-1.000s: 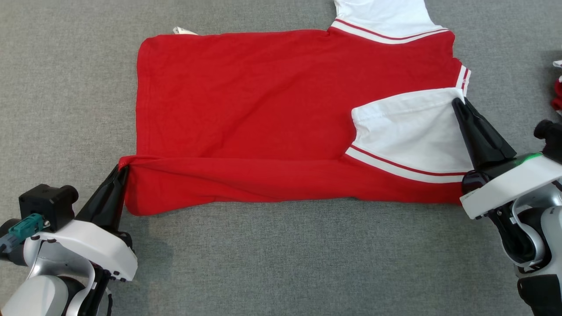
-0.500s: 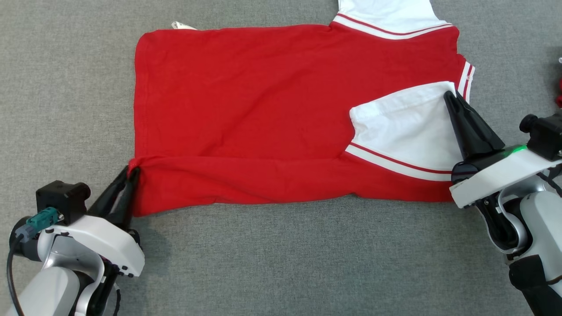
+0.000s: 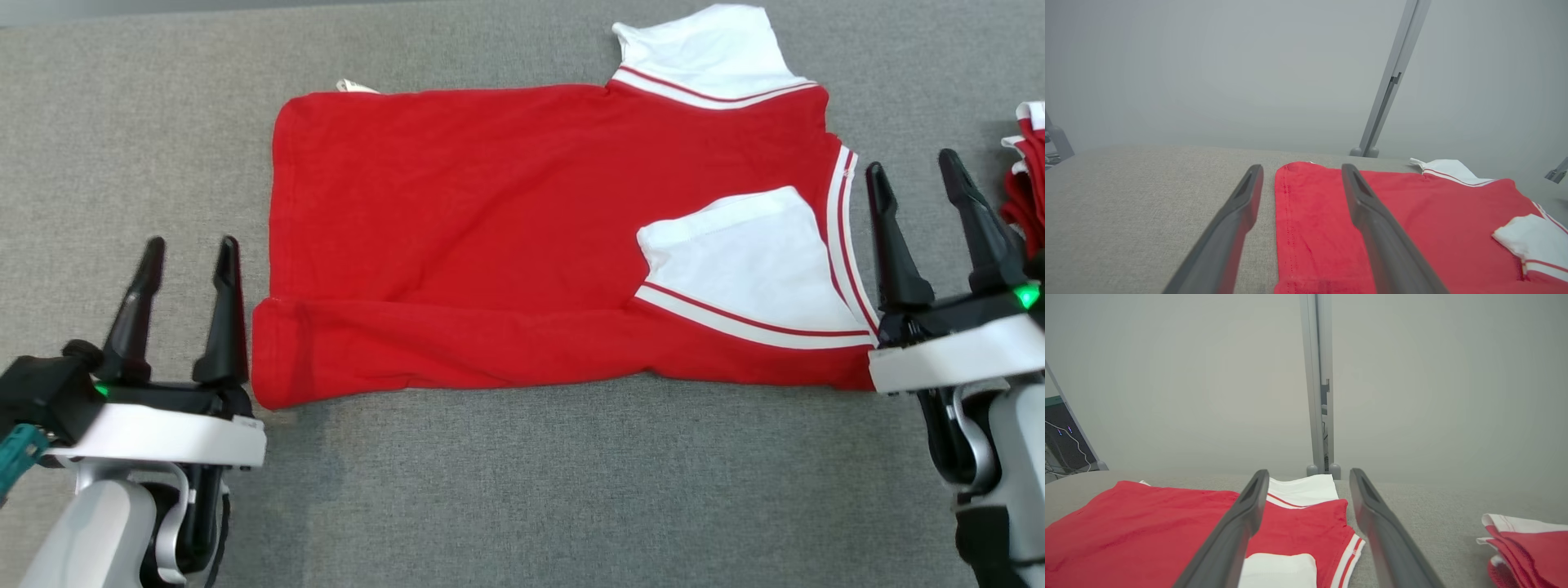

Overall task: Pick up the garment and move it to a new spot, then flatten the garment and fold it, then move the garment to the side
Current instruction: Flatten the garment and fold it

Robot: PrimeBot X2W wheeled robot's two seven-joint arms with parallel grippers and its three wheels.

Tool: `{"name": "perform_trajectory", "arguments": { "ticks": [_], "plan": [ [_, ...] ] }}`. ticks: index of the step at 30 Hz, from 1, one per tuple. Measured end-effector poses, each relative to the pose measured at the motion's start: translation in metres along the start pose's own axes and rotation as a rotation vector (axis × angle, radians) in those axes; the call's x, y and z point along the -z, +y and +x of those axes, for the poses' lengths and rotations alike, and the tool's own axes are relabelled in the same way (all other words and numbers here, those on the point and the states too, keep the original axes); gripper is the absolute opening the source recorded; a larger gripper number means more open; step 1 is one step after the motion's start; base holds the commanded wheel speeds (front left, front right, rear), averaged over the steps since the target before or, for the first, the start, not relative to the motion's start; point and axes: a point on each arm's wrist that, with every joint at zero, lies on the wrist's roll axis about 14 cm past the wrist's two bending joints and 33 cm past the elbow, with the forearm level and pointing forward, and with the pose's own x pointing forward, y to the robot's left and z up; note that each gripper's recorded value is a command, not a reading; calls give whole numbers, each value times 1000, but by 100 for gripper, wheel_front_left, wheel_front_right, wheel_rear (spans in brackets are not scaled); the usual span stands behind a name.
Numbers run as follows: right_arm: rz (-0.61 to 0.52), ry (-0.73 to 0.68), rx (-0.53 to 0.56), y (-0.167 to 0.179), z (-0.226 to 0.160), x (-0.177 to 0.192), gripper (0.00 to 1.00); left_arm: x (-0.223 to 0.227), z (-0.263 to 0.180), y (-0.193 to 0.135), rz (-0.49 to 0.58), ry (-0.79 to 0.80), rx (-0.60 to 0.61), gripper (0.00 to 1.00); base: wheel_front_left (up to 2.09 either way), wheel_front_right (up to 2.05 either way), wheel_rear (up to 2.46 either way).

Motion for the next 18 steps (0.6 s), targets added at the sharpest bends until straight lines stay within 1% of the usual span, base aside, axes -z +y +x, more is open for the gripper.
{"name": "perform_trajectory", "arguments": {
  "ticks": [3,6,9,12,18],
  "plan": [
    [-29,-41,18,1,-10,-13,100,-23,3,-2,6,-82,-3,100,0,0,0],
    [-47,-42,30,4,-24,-14,100,-43,3,-3,35,-149,3,100,0,0,0],
    [-41,-44,47,7,-35,-14,100,-58,2,-4,53,-195,8,100,0,0,0],
    [-34,-17,64,7,-46,-8,100,-50,-3,-1,66,-173,9,100,0,0,0],
    [-27,-11,69,10,-50,-8,100,-29,-11,1,71,-109,13,100,0,0,0]
  ]
}}
